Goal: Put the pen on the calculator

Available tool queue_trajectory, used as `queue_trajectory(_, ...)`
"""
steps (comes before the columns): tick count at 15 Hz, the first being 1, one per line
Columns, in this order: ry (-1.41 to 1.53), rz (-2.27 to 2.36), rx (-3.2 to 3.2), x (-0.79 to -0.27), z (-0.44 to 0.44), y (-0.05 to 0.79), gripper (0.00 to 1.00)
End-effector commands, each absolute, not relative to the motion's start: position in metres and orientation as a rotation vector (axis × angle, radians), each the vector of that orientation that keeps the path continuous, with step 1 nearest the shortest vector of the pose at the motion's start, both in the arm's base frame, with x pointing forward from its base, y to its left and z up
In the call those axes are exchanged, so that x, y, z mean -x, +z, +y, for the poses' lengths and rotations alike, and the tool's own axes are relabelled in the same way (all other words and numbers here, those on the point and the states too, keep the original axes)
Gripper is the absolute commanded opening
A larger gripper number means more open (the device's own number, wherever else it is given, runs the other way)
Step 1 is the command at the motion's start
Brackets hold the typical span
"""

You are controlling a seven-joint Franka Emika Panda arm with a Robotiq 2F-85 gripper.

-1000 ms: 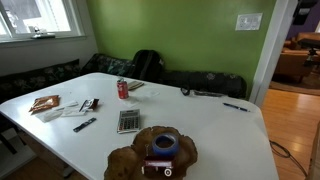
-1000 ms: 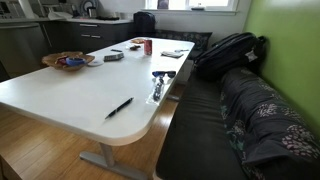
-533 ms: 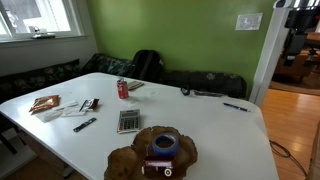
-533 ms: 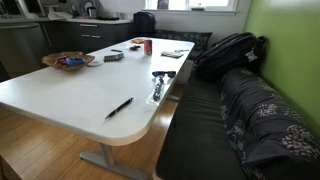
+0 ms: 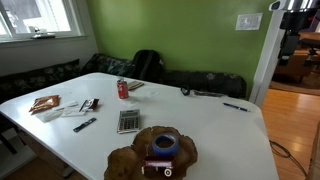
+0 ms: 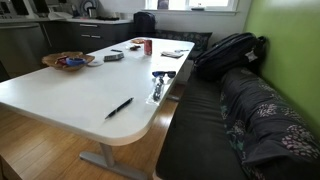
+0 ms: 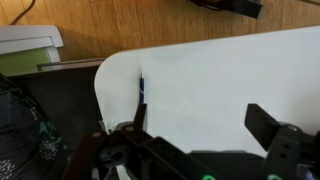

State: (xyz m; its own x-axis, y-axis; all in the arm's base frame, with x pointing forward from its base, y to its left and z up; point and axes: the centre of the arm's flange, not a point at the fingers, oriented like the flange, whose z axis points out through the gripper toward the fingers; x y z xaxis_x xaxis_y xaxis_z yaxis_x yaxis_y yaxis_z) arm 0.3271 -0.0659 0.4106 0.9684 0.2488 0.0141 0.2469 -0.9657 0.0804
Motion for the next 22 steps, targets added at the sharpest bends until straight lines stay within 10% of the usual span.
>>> queue_trajectory(1, 0.159, 0.121, -2.993, -0.381, -0.076, 0.368, 1.0)
queue_trajectory(22, 0.221, -0.253, -3.057, -0.433, -0.118, 0.17, 1.0)
